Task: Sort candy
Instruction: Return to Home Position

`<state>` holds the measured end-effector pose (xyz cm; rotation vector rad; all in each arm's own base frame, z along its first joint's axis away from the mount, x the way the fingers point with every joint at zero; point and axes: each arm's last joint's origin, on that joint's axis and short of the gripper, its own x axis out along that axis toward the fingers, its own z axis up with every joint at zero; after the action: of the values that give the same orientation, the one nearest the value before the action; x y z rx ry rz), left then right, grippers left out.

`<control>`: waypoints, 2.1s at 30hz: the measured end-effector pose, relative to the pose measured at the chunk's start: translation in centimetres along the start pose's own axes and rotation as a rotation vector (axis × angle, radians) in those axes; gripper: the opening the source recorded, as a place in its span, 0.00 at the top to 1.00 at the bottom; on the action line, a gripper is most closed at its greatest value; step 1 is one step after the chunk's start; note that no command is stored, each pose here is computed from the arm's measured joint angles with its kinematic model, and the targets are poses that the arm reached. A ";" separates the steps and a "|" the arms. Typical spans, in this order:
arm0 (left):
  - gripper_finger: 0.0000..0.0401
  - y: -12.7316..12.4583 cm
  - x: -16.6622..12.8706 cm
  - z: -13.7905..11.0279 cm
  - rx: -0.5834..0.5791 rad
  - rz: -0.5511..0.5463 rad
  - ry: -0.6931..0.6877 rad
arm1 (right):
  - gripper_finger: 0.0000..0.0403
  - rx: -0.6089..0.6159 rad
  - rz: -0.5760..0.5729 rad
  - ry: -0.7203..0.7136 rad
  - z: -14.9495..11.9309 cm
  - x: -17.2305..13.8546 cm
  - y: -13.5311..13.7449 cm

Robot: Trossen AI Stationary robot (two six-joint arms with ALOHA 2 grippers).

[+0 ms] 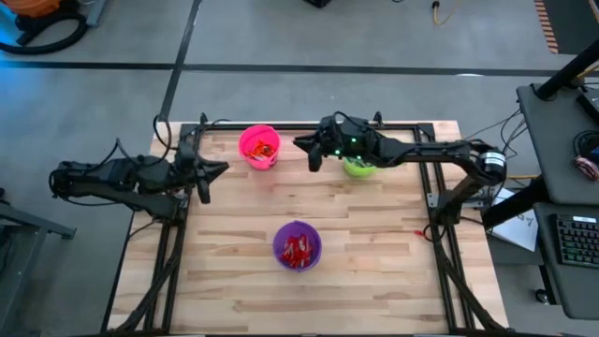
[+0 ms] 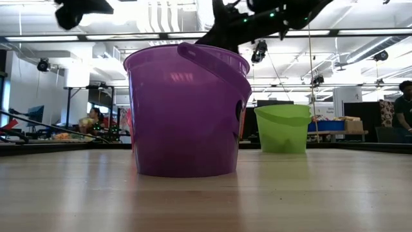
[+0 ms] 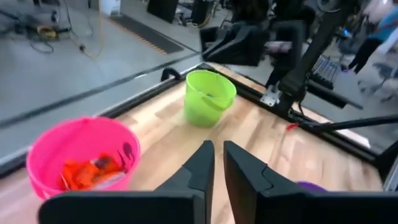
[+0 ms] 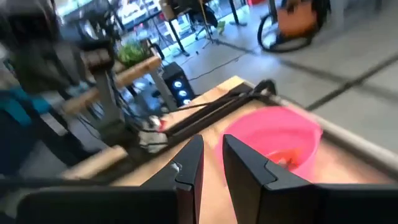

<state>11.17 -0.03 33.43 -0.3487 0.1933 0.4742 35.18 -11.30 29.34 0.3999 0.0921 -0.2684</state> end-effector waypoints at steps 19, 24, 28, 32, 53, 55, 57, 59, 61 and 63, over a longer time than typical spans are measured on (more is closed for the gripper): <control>0.93 3.4 -1.6 -4.8 0.124 -0.133 -0.278 | 0.87 -0.295 0.045 0.011 -5.6 -12.8 -0.4; 0.93 5.2 -4.1 -4.6 0.150 -0.101 -0.347 | 0.87 -0.290 0.042 -0.010 -7.5 -15.8 -1.1; 0.93 5.8 -4.5 -5.2 0.134 -0.093 -0.370 | 0.87 -0.266 0.047 -0.040 -8.5 -17.6 -1.4; 0.93 5.6 -3.8 -5.7 0.155 -0.084 -0.335 | 0.87 -0.264 0.059 -0.075 -9.4 -19.2 -1.6; 0.93 5.6 2.9 -14.9 0.077 -0.088 -0.316 | 0.87 -0.222 -0.080 -0.369 -13.6 -23.8 -3.8; 0.93 5.6 3.1 -14.9 0.103 -0.035 -0.313 | 0.87 -0.209 -0.109 -0.381 -13.5 -23.9 -3.8; 0.93 5.8 3.2 -15.1 0.112 0.024 -0.305 | 0.87 -0.193 -0.127 -0.371 -13.6 -23.8 -3.9; 0.93 5.8 3.4 -15.3 0.095 0.027 -0.280 | 0.87 -0.164 -0.133 -0.363 -13.7 -23.7 -4.0; 0.93 5.7 3.5 -15.4 0.069 0.024 -0.268 | 0.87 -0.132 -0.127 -0.363 -13.8 -23.7 -4.0; 0.93 5.7 3.6 -15.4 0.076 0.029 -0.256 | 0.87 -0.120 -0.125 -0.364 -13.8 -23.7 -4.0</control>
<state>10.00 0.45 16.67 -0.2081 -0.0321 0.5336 10.79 -3.72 18.57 0.2208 -0.2237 -0.4530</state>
